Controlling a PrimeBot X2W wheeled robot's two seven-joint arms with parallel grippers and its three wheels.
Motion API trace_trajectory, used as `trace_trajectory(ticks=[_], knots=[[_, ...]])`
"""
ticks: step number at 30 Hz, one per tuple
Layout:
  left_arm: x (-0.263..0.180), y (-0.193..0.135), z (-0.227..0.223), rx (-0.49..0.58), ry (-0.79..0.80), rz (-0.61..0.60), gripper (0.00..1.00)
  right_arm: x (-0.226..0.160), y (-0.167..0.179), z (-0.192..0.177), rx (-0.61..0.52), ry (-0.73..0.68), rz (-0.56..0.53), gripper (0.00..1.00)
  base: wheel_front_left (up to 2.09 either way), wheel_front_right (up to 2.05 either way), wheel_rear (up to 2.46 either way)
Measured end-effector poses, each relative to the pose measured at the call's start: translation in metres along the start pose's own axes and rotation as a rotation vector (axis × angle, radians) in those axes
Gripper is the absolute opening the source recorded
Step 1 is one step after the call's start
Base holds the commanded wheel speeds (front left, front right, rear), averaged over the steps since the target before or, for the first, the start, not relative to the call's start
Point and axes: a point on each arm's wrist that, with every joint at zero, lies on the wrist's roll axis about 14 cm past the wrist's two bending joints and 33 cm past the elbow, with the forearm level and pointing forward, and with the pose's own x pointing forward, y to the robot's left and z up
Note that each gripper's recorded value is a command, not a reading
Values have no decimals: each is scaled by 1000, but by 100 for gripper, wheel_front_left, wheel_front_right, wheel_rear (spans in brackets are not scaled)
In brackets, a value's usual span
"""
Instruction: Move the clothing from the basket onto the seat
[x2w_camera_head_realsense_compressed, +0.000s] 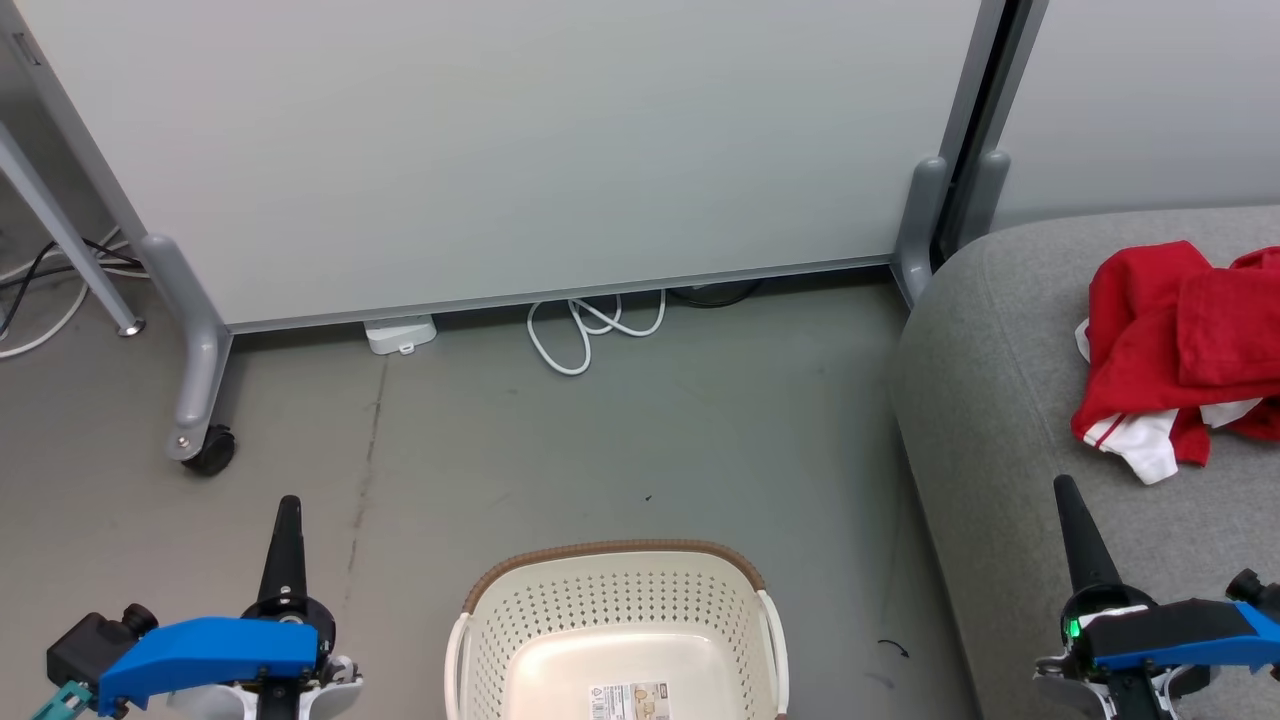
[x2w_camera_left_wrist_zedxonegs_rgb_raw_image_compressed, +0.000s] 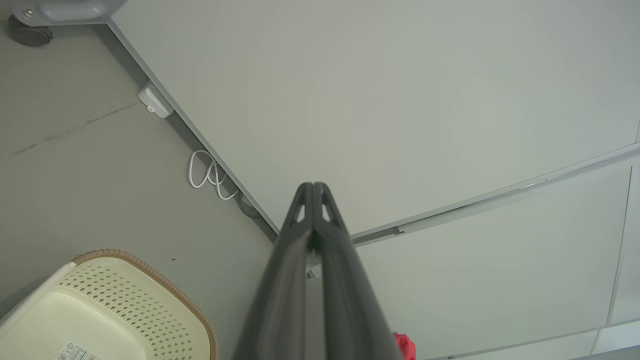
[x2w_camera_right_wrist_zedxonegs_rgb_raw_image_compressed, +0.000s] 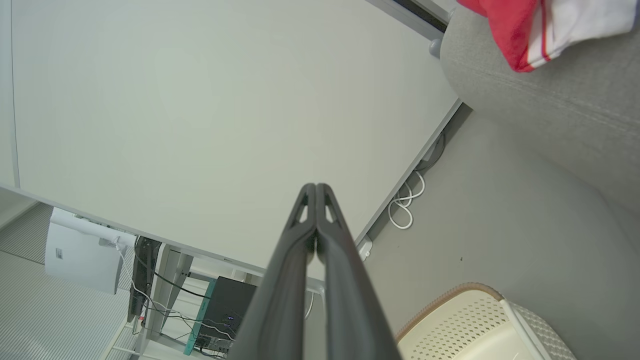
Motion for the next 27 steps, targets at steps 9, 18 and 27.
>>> trace_trajectory(ticks=[9,18,27], knots=[[2,-4,2,-86,-1,-14,0,1,2,1,89,5,6,0,0,0,0],[4,-8,4,-164,2,-28,0,1,3,2,174,7,10,0,0,0,0],[6,-12,6,-237,5,-43,0,3,6,4,253,9,21,0,0,0,0]])
